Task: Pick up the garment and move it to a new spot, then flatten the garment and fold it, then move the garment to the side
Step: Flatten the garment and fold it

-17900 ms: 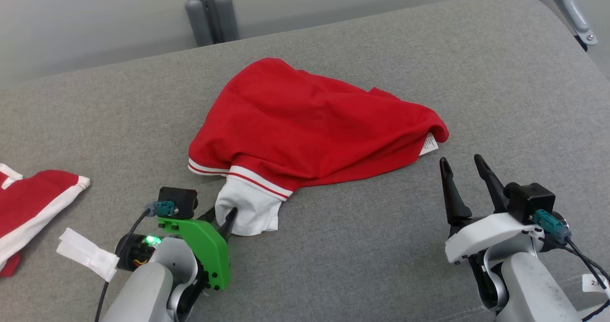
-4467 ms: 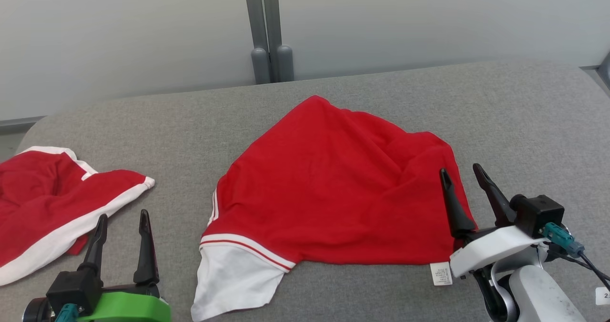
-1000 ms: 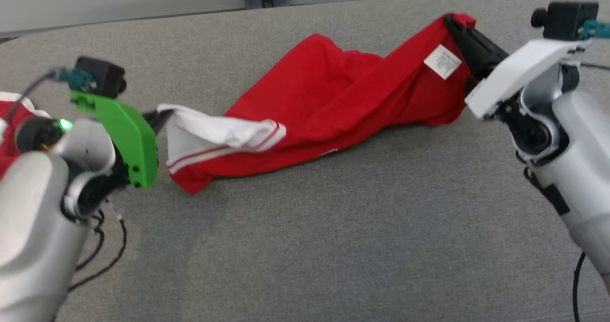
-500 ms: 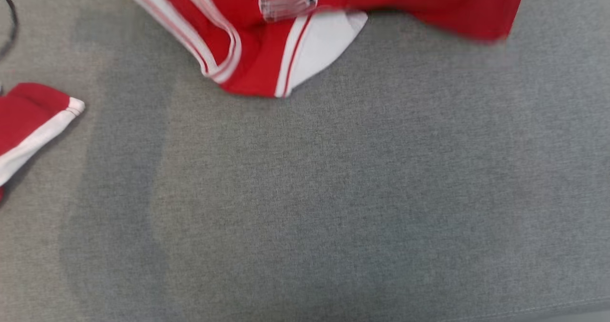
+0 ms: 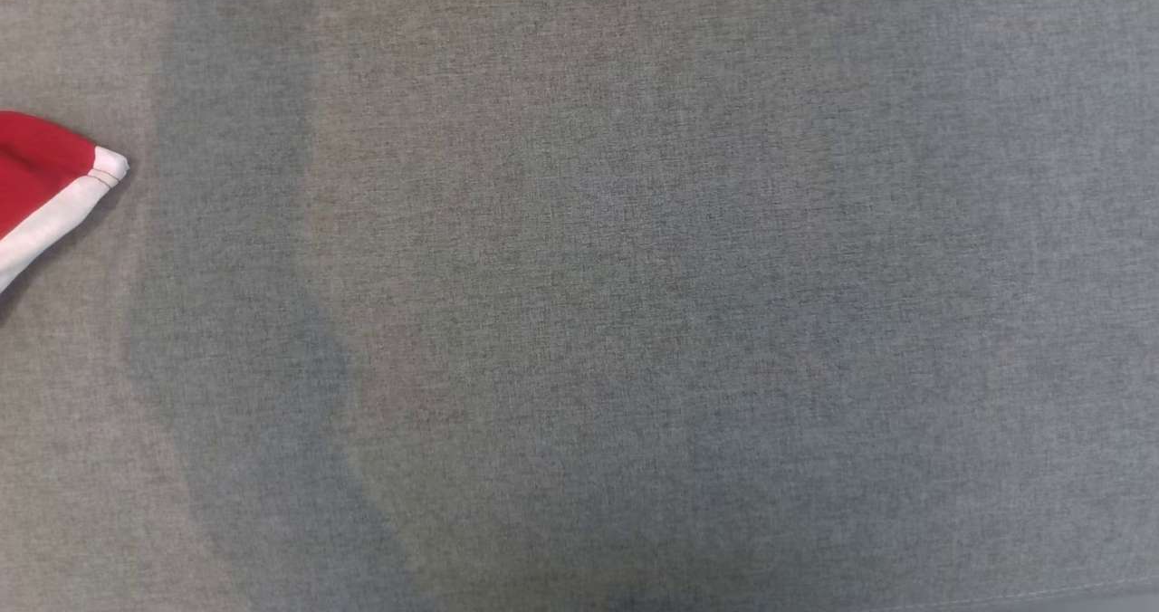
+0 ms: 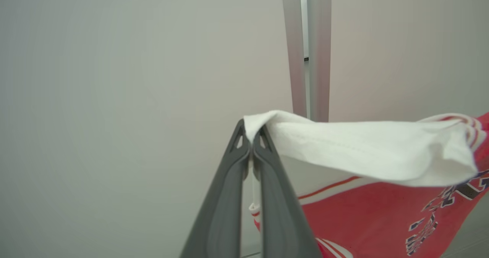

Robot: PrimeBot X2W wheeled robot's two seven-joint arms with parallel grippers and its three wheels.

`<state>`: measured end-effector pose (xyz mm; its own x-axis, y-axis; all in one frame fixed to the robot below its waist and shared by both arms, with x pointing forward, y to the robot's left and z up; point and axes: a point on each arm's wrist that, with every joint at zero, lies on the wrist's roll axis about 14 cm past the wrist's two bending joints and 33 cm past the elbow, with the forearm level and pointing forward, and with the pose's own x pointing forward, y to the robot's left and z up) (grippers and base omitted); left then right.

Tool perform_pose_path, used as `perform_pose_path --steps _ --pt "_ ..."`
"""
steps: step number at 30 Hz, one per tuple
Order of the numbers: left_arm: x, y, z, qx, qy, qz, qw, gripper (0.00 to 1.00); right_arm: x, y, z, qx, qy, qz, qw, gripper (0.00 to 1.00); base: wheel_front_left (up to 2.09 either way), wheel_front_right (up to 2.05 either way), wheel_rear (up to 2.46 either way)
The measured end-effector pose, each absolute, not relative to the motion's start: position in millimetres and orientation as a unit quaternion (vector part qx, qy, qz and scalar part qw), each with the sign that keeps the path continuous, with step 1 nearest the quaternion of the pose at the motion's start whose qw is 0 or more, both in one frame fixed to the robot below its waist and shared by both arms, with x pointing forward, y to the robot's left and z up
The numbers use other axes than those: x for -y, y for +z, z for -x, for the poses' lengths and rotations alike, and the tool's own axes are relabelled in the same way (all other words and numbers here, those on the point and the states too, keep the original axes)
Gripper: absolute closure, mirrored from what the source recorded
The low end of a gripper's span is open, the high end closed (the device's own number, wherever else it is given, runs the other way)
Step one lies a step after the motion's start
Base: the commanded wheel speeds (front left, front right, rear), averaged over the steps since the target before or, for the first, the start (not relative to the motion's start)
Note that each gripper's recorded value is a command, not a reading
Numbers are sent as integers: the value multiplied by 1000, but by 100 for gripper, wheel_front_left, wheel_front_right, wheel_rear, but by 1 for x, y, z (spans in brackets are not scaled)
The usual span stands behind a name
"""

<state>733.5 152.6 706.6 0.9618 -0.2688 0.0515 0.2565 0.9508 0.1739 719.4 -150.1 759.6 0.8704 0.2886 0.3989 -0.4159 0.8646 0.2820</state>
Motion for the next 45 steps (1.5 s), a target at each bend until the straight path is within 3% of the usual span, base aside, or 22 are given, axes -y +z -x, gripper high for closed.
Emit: perform_pose_path --steps 10,17,29,45 --pt "-139 644 -722 -59 -164 -112 978 100 130 696 -720 81 209 -164 961 100 0 0 0" --pt "-153 591 -681 -165 -182 -89 965 100 124 612 -687 -44 222 -160 961 100 0 0 0" --pt "-160 518 -560 -291 -241 -2 926 100 103 544 -573 -180 277 -159 930 100 0 0 0" --pt "-140 482 -357 -438 -332 29 835 100 153 505 -428 -333 277 -112 894 100 0 0 0"
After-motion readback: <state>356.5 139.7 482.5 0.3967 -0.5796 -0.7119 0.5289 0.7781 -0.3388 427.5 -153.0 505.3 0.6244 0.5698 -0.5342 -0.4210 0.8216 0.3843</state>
